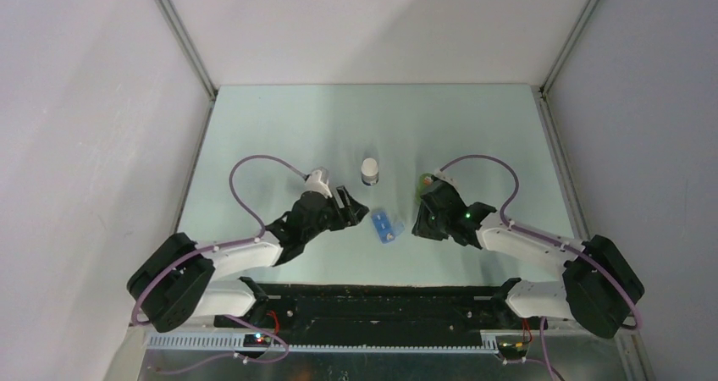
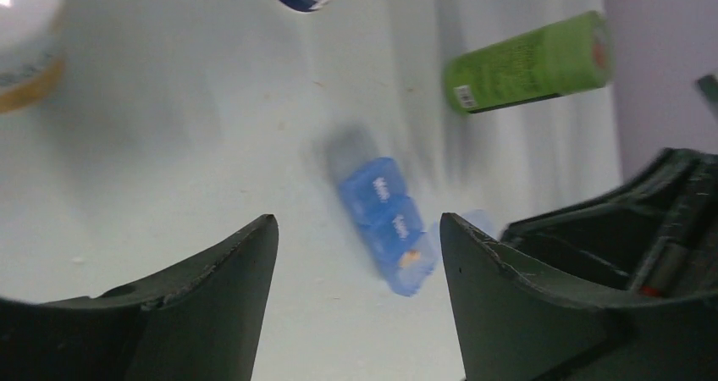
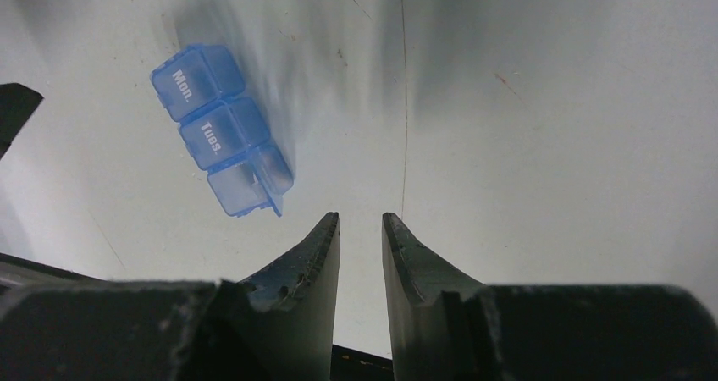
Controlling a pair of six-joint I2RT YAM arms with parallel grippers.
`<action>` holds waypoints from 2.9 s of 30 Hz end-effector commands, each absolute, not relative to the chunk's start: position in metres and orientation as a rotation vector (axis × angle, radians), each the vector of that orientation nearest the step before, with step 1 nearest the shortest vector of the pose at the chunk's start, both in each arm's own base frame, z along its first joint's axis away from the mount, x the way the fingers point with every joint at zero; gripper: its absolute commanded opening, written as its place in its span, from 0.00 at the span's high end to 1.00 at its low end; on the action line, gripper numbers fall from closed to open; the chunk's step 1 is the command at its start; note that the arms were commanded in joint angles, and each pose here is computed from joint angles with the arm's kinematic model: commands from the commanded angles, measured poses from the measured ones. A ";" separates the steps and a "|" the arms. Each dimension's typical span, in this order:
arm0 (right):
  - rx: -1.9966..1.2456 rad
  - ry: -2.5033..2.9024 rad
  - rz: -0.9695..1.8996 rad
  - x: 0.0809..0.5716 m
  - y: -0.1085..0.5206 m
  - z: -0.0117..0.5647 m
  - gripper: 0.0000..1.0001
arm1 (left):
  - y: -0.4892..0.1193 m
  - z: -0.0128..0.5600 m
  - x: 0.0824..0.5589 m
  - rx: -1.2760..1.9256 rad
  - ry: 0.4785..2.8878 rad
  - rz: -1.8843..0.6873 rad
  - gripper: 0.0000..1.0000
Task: Sort the pills into containers
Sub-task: Move the pill bottle to the center of the board, then close the pill container at the center of the board.
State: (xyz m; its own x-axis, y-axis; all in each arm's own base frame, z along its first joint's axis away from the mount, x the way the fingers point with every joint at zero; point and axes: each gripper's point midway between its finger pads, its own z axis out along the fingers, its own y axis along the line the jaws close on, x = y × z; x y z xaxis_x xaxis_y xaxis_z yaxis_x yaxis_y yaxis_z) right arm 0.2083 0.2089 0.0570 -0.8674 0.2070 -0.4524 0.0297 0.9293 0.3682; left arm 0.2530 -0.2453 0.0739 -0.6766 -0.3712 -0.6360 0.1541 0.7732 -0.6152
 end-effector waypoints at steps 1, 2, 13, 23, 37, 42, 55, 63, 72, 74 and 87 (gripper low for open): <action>0.204 2.553 0.504 0.218 0.213 0.059 0.70 | -0.273 0.106 0.248 -0.256 2.085 -1.070 0.24; 0.204 2.554 0.515 0.219 0.215 0.058 0.70 | -0.277 0.109 0.247 -0.258 2.084 -1.088 0.24; 0.227 2.563 0.534 0.225 0.221 0.049 0.70 | -0.315 0.077 0.237 -0.220 2.194 -1.122 0.41; 0.226 2.568 0.527 0.227 0.222 0.044 0.72 | -0.318 0.055 0.238 -0.223 2.272 -0.949 0.54; 0.208 2.570 0.537 0.232 0.226 0.039 0.75 | -0.315 0.037 0.239 -0.222 2.332 -0.860 0.62; 0.174 2.557 0.584 0.234 0.234 0.041 0.75 | -0.317 0.030 0.240 -0.218 2.344 -0.853 0.65; 0.071 2.527 0.795 0.236 0.263 0.051 0.65 | -0.313 0.019 0.237 -0.211 2.386 -0.811 0.67; 0.023 2.562 0.856 0.231 0.274 0.040 0.60 | -0.316 0.024 0.238 -0.207 2.380 -0.822 0.67; 0.004 2.593 0.838 0.229 0.274 0.029 0.62 | -0.326 0.052 0.239 -0.192 2.326 -0.932 0.61; 0.001 2.594 0.830 0.228 0.273 0.029 0.62 | -0.328 0.061 0.239 -0.184 2.299 -0.962 0.58; 0.000 2.518 0.801 0.233 0.273 0.048 0.62 | -0.329 0.077 0.229 -0.057 2.208 -1.057 0.55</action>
